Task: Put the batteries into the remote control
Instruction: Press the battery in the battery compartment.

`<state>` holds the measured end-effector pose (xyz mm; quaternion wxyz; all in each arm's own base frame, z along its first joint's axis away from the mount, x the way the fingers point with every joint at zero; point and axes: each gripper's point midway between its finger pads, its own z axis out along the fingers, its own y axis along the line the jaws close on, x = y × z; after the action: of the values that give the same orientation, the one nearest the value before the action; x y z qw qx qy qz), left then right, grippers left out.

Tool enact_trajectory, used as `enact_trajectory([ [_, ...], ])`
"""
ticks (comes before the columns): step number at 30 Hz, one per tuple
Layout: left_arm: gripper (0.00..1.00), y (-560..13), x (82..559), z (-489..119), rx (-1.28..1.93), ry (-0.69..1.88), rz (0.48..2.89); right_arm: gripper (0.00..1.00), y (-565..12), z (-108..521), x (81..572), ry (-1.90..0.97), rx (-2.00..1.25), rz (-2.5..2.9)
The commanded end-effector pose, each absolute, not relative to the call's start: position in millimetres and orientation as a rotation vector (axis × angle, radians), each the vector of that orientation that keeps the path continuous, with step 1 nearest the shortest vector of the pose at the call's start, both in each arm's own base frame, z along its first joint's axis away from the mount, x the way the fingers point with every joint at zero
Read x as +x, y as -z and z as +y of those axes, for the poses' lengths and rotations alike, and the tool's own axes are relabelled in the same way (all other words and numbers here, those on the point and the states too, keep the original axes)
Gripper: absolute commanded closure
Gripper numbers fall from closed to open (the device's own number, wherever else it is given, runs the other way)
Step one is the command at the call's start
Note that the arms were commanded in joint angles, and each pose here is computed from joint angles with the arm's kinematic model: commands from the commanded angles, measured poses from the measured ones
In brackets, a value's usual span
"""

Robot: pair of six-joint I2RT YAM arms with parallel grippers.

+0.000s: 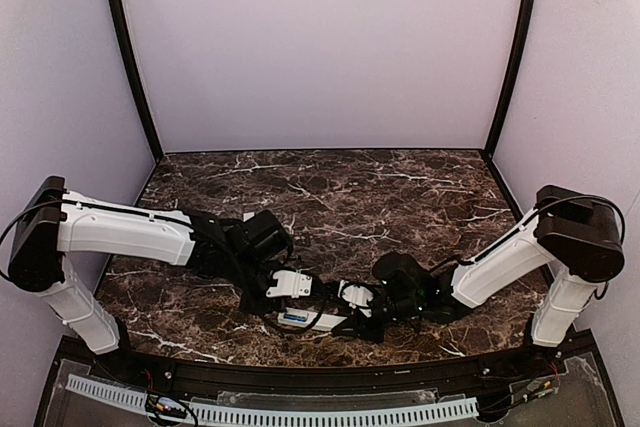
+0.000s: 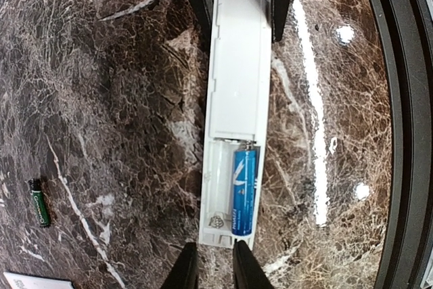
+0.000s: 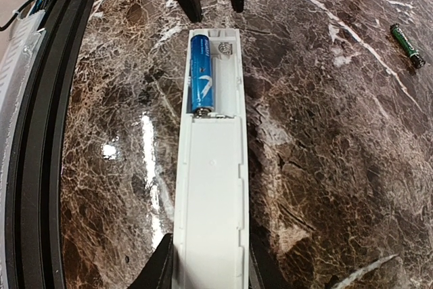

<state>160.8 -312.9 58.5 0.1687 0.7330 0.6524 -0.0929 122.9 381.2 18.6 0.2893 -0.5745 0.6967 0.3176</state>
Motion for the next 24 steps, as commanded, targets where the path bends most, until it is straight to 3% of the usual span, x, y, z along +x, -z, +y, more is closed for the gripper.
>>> enact_trajectory([
  [1, 0.8, -76, 160, -313, 2.025, 0.299, 1.804, 1.0, 15, 361, 105, -0.795, -1.631, 1.973],
  [9, 0.71, -132, 170, -315, 1.785, 0.334, 1.694, 1.0, 15, 361, 106, -0.792, -1.625, 1.979],
  [12, 0.66, -146, 185, -310, 1.596, 0.324, 1.797, 1.0, 14, 360, 108, -0.778, -1.609, 1.985],
  [24, 0.72, -136, 218, -267, 0.688, 0.394, 2.202, 1.0, 17, 360, 122, -0.702, -1.531, 2.043],
])
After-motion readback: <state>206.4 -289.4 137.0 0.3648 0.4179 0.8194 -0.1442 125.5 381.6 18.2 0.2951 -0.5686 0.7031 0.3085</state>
